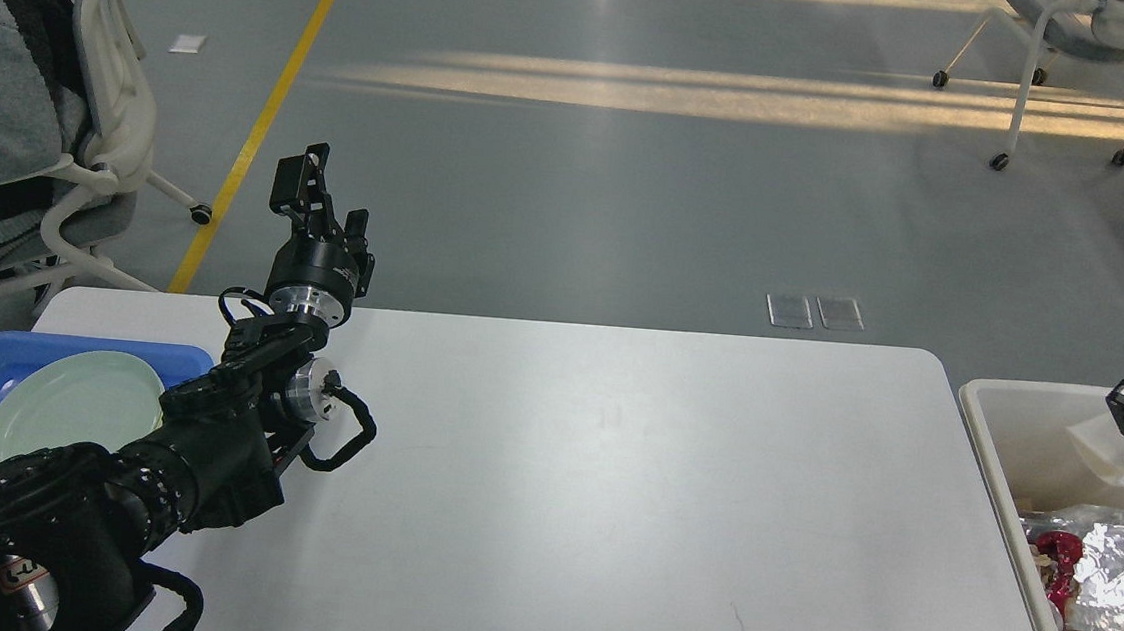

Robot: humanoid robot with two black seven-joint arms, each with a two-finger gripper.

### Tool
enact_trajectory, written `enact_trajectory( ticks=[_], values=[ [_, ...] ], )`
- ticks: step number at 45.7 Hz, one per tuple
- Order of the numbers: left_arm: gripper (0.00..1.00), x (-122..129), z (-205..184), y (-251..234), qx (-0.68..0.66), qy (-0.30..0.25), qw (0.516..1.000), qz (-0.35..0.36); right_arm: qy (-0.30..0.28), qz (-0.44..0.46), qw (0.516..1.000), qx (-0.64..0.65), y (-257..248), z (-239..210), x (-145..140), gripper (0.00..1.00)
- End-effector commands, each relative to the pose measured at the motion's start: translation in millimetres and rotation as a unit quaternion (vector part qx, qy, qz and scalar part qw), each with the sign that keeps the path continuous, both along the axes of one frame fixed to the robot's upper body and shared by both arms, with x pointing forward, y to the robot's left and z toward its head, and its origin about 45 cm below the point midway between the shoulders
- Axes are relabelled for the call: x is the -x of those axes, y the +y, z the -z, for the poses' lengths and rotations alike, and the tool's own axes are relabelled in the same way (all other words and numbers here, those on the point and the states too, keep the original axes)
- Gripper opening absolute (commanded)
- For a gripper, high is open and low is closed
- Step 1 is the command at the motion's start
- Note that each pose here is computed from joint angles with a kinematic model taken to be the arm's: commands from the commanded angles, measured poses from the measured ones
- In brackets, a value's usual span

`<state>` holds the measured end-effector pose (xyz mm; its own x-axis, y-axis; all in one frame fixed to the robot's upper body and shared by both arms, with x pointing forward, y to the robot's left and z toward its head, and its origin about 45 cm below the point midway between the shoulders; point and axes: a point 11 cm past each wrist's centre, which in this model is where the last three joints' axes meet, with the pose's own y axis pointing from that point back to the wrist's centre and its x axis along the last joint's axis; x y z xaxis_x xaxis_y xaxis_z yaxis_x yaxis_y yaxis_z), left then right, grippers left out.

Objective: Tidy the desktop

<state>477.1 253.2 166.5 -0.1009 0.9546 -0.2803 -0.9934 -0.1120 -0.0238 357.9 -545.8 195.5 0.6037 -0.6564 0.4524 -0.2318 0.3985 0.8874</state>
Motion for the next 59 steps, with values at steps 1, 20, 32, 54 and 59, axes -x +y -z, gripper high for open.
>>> enact_trajectory(
  ticks=[1, 20, 32, 54, 59],
  values=[
    [0.98, 0, 0, 0, 0.0, 0.0, 1.0, 0.0, -0.008, 0.039, 0.997, 0.065, -31, 31, 33, 0.49],
    [0.98, 0, 0, 0, 0.0, 0.0, 1.0, 0.0, -0.007, 0.049, 0.996, 0.073, -23, 60, 56, 1.0],
    [0.98, 0, 0, 1, -0.001, 0.0, 1.0, -0.001, 0.0, -0.01, 0.999, -0.053, 45, 16, 26, 1.0],
    [0.98, 0, 0, 0, 0.0, 0.0, 1.0, 0.0, 0.005, -0.305, 0.93, -0.206, 222, -189, -54, 1.0],
    [0.98, 0, 0, 0, 0.0, 0.0, 1.0, 0.0, 0.008, -0.372, 0.906, -0.2, 263, -231, -50, 1.0]
  ],
)
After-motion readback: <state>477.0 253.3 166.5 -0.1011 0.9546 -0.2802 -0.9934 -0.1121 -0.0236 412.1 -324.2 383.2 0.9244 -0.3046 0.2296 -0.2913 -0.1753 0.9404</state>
